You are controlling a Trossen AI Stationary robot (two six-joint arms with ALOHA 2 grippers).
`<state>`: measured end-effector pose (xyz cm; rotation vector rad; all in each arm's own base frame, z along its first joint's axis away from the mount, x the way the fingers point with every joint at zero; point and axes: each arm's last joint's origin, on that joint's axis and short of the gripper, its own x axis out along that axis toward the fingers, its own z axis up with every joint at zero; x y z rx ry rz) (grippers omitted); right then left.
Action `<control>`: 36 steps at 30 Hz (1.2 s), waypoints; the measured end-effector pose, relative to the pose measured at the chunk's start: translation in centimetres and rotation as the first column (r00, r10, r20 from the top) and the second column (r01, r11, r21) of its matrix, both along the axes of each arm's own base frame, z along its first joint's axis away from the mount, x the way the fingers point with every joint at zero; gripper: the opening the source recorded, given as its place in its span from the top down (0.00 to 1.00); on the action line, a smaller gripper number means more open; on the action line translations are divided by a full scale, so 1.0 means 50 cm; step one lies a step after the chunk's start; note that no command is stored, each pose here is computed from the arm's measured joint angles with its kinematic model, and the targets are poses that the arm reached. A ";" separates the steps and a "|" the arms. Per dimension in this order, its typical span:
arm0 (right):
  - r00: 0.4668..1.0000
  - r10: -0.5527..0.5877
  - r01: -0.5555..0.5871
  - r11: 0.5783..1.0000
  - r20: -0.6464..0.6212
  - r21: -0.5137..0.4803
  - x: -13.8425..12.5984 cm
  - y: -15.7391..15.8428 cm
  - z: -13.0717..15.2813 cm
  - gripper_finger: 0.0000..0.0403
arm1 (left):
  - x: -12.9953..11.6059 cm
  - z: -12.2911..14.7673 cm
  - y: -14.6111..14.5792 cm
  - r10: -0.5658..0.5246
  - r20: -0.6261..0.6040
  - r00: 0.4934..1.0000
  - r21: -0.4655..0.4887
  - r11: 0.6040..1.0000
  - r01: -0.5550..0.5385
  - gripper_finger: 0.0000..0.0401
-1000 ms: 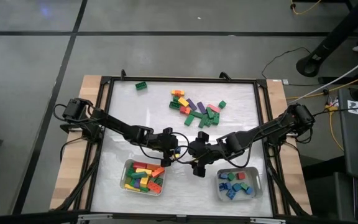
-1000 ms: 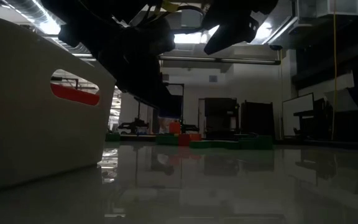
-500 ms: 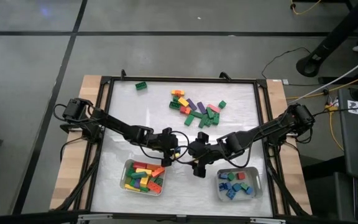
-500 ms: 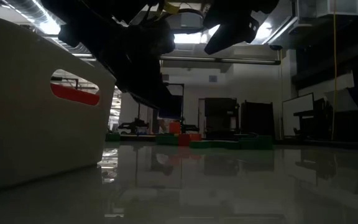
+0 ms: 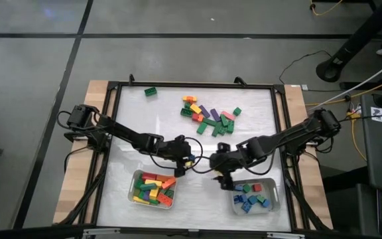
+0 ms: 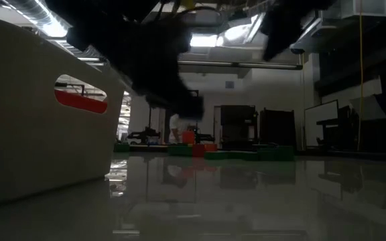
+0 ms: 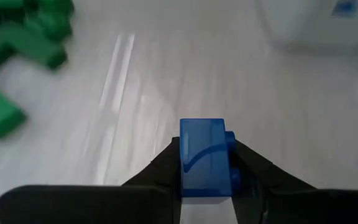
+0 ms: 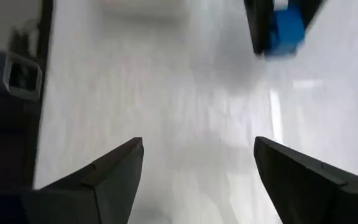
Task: Sort blocks by size
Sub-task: Put the square blue game piece into the gray bin
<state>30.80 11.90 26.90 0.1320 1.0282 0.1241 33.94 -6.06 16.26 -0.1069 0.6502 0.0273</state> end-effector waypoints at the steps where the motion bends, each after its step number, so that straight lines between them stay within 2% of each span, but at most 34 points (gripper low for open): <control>1: 1.000 0.001 -0.001 1.000 -0.023 -0.012 -0.011 -0.004 0.005 0.24 | 0.004 0.005 -0.001 -0.001 0.031 1.000 -0.009 1.000 0.001 0.80; 6: 0.994 -0.109 0.105 0.988 -0.023 -0.117 -0.071 -0.035 0.054 0.24 | 0.021 0.035 -0.008 -0.022 0.208 0.978 -0.055 0.998 0.034 0.80; 10: 0.981 -0.169 0.188 0.954 0.100 -0.232 -0.128 -0.044 0.073 0.24 | 0.025 0.047 -0.014 -0.027 0.268 0.963 -0.066 0.997 0.047 0.80; 12: 0.961 -0.198 0.241 0.943 0.194 -0.229 -0.151 -0.045 0.068 0.24 | 0.024 0.048 -0.018 -0.032 0.274 0.961 -0.067 0.996 0.053 0.80; 15: 0.919 -0.211 0.280 0.944 0.334 -0.174 -0.166 -0.042 0.041 0.24 | 0.024 0.048 -0.021 -0.037 0.273 0.961 -0.067 0.996 0.058 0.80; 18: 0.854 -0.238 0.301 0.951 0.463 -0.065 -0.156 -0.036 0.007 0.24 | 0.025 0.052 -0.023 -0.039 0.293 0.955 -0.070 0.996 0.062 0.80; 20: 0.821 -0.225 0.275 0.961 0.525 -0.017 -0.147 -0.031 -0.014 0.24 | 0.025 0.055 -0.026 -0.041 0.310 0.950 -0.072 0.995 0.067 0.80; 27: 0.782 -0.178 0.245 0.969 0.598 -0.032 -0.100 -0.030 -0.059 0.24 | 0.022 0.057 -0.042 -0.081 0.321 0.944 -0.045 0.994 0.100 0.80; 30: 0.785 -0.124 0.213 0.974 0.607 -0.076 -0.079 -0.025 -0.078 0.24 | 0.021 0.058 -0.049 -0.101 0.326 0.940 -0.026 0.993 0.116 0.80; 36: 0.756 -0.034 0.124 0.988 0.654 -0.091 -0.045 -0.008 -0.102 0.24 | 0.019 0.059 -0.059 -0.123 0.332 0.935 -0.004 0.991 0.132 0.80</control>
